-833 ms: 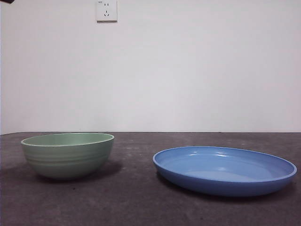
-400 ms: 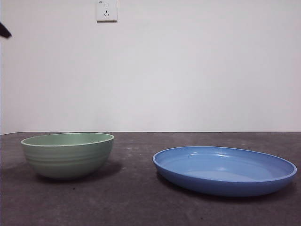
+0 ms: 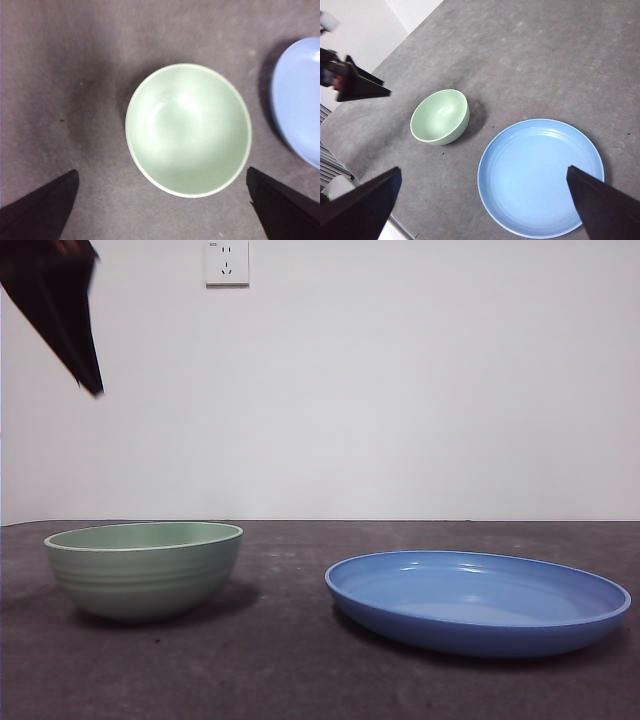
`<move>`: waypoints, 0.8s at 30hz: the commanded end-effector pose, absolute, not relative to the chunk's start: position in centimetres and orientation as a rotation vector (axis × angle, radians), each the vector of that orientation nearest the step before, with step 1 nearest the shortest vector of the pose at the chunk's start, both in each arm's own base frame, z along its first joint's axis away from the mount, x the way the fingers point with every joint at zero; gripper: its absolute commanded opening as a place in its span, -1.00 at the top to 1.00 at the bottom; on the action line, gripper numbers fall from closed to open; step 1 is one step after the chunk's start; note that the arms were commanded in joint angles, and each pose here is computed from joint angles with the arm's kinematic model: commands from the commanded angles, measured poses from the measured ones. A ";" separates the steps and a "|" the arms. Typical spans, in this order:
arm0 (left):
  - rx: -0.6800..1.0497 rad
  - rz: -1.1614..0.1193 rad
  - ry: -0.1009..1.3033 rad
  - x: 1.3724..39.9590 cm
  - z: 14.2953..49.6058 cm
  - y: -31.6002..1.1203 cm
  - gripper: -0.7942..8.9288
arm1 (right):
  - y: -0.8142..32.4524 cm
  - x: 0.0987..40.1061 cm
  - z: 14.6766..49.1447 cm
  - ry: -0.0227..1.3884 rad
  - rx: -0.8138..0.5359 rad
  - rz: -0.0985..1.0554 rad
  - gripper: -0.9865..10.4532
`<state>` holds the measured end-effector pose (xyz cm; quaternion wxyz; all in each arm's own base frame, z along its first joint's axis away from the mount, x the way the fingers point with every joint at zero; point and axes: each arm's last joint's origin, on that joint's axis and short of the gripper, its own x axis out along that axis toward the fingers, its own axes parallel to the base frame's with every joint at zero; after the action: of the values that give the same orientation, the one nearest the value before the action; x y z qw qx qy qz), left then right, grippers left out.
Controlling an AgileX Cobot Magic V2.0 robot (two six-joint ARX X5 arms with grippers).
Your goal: Place the green bowl on the blue plate
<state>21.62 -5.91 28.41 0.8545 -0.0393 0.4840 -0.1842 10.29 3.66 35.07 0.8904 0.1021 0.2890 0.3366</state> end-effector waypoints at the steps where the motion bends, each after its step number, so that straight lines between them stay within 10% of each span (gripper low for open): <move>1: -0.080 -0.379 1.057 23.1 27.5 -6.3 -0.44 | 3.7 10.2 35.6 0.576 0.204 0.711 -0.26; 17: -0.069 -0.292 1.176 28.6 20.9 -7.5 -0.42 | 3.7 10.2 35.6 0.577 0.203 0.710 -0.26; 24: -0.067 -0.287 1.206 29.3 19.6 -7.7 0.00 | 3.7 10.3 35.6 0.577 0.203 0.709 -0.26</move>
<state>28.84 -7.47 19.42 0.8106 -0.0326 0.5688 -0.1357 10.29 3.66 35.07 0.8904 0.1021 0.2890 0.3365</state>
